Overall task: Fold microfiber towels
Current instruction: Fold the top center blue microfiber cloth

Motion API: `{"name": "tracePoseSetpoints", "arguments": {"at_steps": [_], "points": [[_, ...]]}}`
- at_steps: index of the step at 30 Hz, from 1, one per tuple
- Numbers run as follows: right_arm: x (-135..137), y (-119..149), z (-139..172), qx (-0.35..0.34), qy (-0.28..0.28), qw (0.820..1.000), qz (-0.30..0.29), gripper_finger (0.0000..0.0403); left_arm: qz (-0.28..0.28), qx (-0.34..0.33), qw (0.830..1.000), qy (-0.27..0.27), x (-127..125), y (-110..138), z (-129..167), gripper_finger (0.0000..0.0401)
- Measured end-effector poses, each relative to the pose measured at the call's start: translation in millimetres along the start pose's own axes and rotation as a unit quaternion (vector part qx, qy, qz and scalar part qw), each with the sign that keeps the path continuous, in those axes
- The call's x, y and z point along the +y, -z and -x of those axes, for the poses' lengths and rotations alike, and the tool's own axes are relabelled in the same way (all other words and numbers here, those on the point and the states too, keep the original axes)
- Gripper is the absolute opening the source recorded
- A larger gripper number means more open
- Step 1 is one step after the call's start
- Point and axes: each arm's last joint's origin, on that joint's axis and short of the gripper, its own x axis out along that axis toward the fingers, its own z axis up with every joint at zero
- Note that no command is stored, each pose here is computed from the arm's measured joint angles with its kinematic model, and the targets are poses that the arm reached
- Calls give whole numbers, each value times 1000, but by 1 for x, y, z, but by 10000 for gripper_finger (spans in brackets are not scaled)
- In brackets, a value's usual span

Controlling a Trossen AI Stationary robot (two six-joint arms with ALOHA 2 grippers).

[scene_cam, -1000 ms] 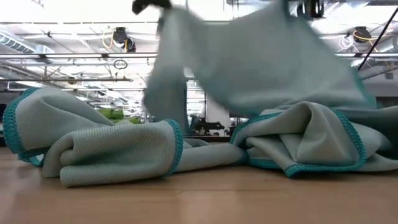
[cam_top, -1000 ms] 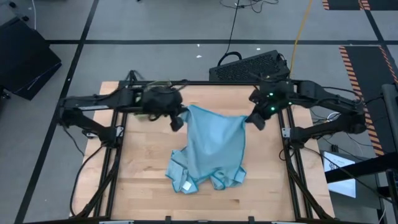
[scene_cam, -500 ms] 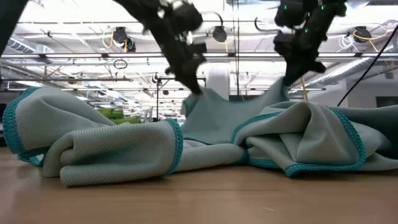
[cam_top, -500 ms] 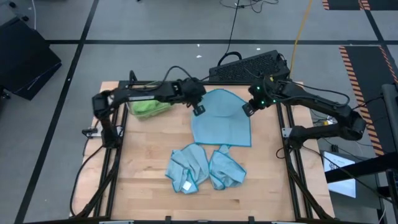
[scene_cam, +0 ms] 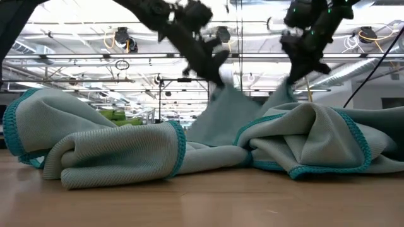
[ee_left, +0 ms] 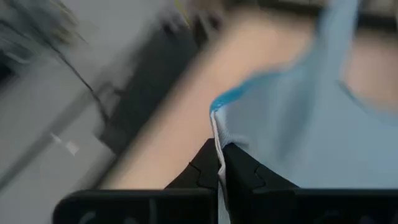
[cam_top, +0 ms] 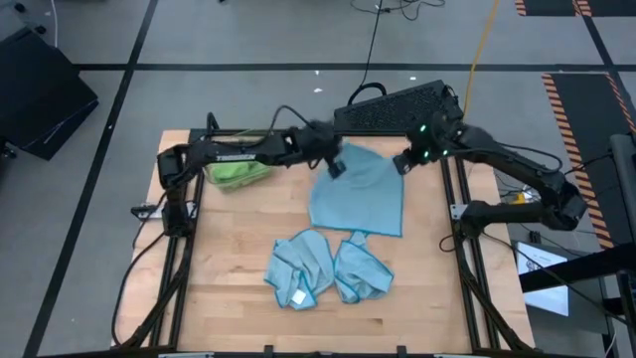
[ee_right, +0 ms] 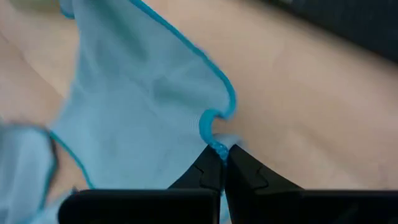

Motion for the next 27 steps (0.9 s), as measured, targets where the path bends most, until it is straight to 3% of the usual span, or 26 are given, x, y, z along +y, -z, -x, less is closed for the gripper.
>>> {"name": "tracePoseSetpoints", "arguments": {"at_steps": [3, 5, 10, 13, 15, 18, 22, 24, 27], "points": [[3, -21, 32, -70, -9, 997, 25, 0, 25, -55, 997, -49, 7, -30, 34, 5], [8, -29, 56, -109, -19, 993, 48, 0, 35, -82, 995, -45, 10, -44, 62, 5], [23, -29, 110, -143, -64, 986, 56, 0, 52, -114, 992, 17, 16, -61, 131, 5], [36, -25, 136, -158, -134, 976, 60, 0, 73, -118, 985, 100, 15, -64, 166, 5], [46, -23, 155, -172, -207, 961, 63, 0, 88, -129, 970, 186, 10, -67, 188, 8], [62, -20, 182, -178, -312, 932, 56, 0, 105, -165, 932, 305, 2, -74, 225, 4], [75, -13, 208, -155, -377, 912, 38, 0, 132, -239, 888, 369, -2, -84, 272, 7], [76, -8, 215, -140, -373, 917, 25, 0, 137, -252, 890, 353, -1, -83, 284, 7], [72, -2, 213, -130, -320, 938, 11, 0, 129, -230, 926, 271, 2, -76, 277, 4]]}}
